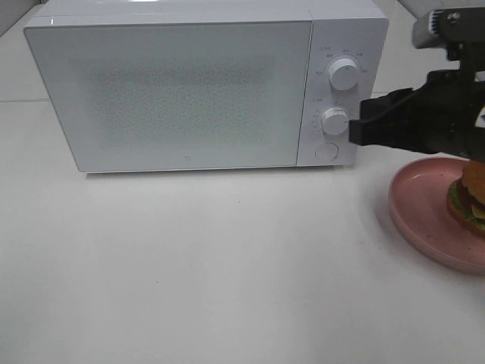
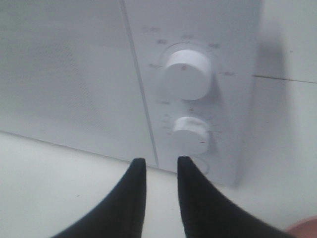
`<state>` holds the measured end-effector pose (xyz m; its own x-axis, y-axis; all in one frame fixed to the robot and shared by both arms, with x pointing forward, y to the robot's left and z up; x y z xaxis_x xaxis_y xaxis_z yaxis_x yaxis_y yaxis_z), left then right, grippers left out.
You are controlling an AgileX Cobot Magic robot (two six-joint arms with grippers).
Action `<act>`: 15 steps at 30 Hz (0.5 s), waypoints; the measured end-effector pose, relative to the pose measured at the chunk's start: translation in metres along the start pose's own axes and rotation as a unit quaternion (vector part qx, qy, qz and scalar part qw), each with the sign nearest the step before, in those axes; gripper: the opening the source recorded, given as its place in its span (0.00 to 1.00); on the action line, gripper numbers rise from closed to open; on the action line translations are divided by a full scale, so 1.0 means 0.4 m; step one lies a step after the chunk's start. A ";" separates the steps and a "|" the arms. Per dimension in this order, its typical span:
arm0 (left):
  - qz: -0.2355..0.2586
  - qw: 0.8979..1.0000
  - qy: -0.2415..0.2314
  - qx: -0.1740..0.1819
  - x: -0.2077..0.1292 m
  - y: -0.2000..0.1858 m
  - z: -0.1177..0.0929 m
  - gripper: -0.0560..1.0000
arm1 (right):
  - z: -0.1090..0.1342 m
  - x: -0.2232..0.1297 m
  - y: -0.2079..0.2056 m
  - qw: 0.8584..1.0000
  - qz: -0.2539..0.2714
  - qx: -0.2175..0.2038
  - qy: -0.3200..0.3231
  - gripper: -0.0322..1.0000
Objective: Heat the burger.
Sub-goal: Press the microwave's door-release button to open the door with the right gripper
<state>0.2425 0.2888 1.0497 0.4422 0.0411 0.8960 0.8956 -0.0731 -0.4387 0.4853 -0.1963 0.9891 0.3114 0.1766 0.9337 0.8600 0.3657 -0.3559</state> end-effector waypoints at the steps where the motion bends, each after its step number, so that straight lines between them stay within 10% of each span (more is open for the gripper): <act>1: 0.000 1.000 0.000 0.000 0.000 0.000 0.000 0.05 | 0.024 -0.009 0.016 1.000 -0.003 0.017 -0.003 0.24; 15: 0.000 1.000 0.000 0.000 0.000 0.000 0.000 0.05 | 0.072 -0.100 0.107 0.996 0.021 0.045 0.080 0.03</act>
<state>0.2425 0.2888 1.0497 0.4422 0.0411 0.8960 0.8956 -0.0731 -0.4387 0.4981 -0.1614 0.9354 0.4130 0.0483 0.9094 0.8077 0.4419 -0.3903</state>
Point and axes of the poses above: a point on each arm's last joint axis where the gripper is mounted, y pointing out along that axis toward the gripper, z along the wrist's bending axis when the last joint is at zero, x = y × z, the point moved 1 cm from there along y, pointing out along that axis toward the gripper, and after that the axes turned 3 degrees about -y, right-handed, at the moved point
